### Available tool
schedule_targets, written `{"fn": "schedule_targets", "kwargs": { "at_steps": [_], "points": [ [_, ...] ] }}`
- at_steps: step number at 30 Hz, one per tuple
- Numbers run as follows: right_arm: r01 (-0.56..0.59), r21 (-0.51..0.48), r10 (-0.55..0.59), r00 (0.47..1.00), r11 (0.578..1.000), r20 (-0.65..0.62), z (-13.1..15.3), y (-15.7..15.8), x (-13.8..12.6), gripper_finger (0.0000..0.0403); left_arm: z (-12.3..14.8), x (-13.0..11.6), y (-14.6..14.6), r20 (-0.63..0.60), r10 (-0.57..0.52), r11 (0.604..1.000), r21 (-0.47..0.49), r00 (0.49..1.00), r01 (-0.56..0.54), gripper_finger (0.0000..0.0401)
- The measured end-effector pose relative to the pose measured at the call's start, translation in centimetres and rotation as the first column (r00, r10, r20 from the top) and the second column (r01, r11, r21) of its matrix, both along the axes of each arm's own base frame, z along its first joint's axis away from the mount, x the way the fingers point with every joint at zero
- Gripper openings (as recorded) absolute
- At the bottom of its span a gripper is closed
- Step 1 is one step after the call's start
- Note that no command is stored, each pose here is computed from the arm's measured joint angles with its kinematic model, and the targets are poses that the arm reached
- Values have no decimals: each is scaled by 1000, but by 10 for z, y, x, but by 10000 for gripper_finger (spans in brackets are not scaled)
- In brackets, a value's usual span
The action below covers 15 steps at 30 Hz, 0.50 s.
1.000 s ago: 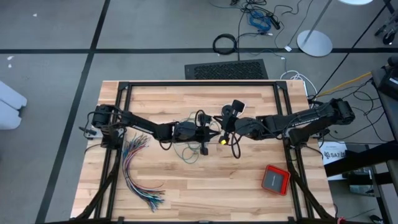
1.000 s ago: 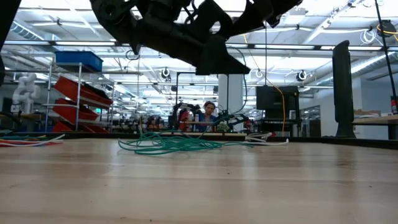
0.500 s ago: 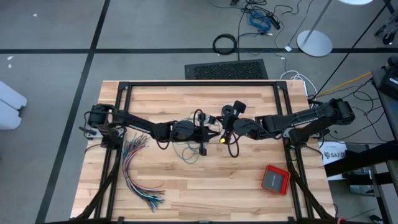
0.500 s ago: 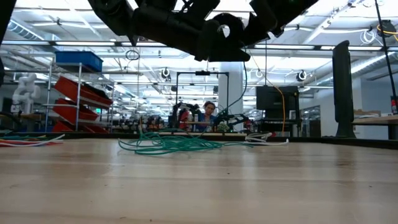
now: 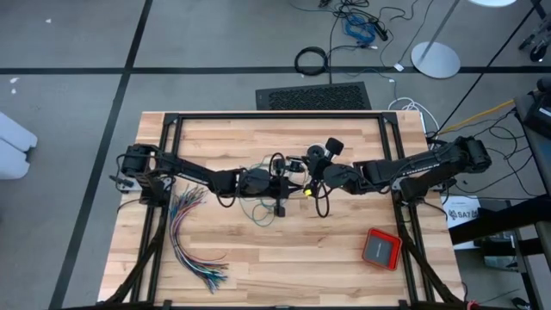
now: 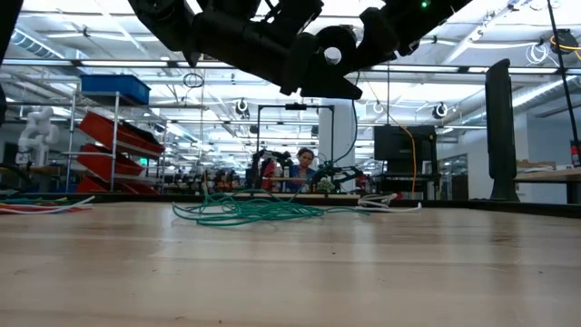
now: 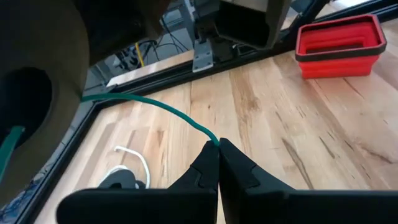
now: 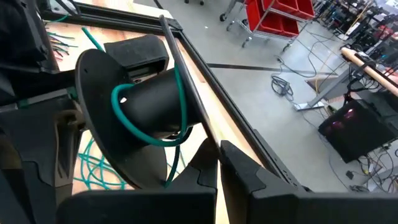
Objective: Coil cords
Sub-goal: Coil the green wire onto the spool
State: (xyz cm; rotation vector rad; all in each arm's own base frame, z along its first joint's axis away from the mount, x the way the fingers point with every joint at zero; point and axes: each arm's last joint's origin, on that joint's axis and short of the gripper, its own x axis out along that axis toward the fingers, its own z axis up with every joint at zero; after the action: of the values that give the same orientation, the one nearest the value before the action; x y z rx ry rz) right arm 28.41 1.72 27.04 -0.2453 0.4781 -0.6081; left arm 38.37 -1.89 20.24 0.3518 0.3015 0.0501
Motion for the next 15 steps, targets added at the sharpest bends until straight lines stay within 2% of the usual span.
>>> {"fn": "schedule_targets", "kwargs": {
  "at_steps": [15],
  "points": [
    [8,4,-8,1000,1000,-5,-1,0,-1,0,-4,-1,7,-47,41,999,19,998,-40,0]
  ]
}}
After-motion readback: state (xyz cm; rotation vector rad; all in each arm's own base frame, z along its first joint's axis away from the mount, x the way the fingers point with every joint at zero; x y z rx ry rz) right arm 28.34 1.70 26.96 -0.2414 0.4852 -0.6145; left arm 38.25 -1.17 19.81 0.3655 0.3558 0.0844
